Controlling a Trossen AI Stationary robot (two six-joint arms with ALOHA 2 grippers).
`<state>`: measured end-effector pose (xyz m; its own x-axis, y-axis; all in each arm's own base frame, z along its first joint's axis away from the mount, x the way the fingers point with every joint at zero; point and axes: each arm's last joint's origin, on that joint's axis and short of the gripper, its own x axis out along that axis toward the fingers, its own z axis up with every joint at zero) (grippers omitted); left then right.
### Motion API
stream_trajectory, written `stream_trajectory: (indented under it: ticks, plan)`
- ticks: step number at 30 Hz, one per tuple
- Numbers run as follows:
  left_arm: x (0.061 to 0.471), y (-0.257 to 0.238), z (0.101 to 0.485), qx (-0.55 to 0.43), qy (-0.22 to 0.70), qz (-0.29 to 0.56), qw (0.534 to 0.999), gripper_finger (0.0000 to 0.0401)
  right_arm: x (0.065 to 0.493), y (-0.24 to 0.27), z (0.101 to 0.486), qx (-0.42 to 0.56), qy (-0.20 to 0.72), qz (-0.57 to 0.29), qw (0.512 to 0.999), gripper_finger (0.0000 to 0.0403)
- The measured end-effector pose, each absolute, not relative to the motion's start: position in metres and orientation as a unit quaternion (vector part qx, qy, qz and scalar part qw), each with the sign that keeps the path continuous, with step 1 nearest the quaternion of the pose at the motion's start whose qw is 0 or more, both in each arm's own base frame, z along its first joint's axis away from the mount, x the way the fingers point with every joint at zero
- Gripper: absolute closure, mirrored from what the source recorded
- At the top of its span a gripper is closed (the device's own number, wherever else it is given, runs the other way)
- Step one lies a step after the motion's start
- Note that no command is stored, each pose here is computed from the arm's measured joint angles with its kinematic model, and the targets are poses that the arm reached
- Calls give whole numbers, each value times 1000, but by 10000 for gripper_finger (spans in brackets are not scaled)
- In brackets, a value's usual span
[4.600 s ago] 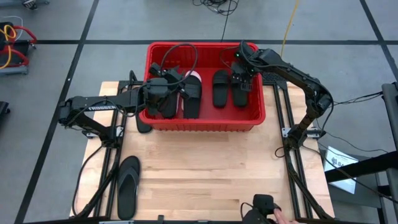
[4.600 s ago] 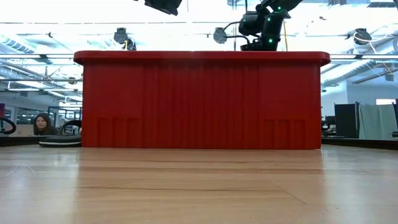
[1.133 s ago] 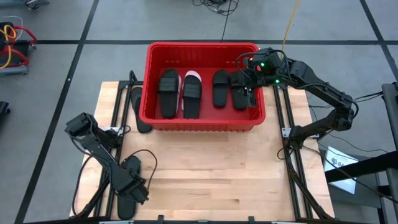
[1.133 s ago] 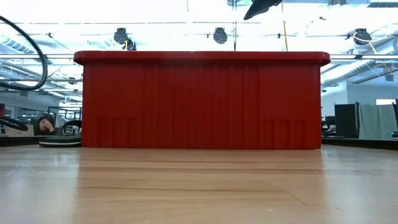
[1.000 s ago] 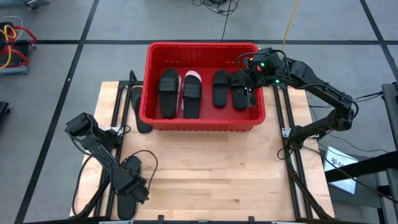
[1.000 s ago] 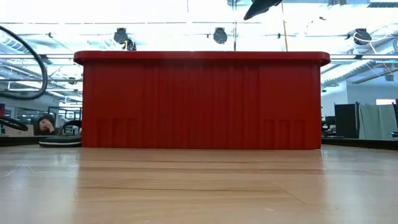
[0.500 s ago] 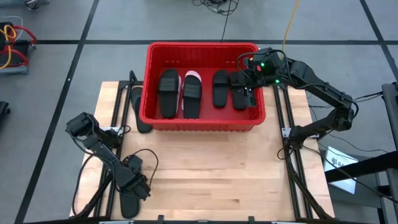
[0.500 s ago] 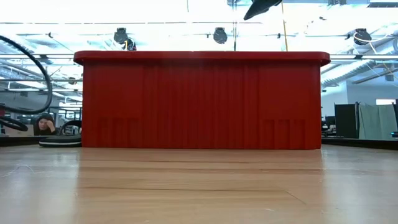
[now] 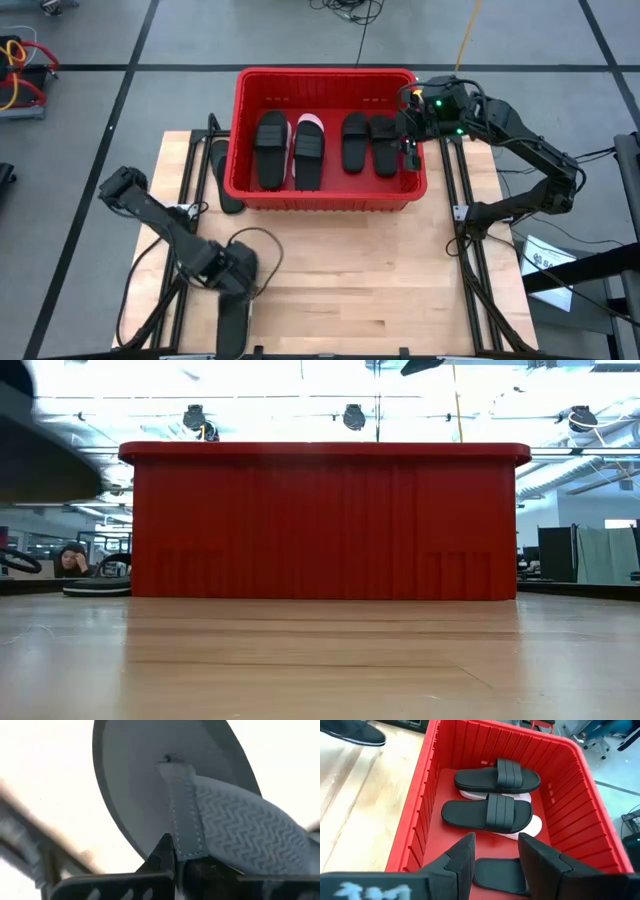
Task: Pick and place slides into bin
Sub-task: Put the bottom black flip flop on top of the slide in the red bin
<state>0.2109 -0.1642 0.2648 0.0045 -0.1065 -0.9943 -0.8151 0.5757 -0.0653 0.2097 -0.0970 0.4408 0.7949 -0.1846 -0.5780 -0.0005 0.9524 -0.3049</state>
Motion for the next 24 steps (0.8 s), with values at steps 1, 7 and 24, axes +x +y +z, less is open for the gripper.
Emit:
stream_trajectory:
  ticks: [1, 7, 24]
  plan:
    - [216, -161, 276, -362, 634, 270, 628, 400, 208, -96, 442, -148, 314, -50, 937, 261]
    - [242, -133, 341, -341, 540, 213, 739, 400, 199, -92, 448, -150, 302, -55, 940, 261]
    - [283, 14, 437, -165, 263, 357, 881, 401, 180, -83, 459, -166, 276, -65, 944, 261]
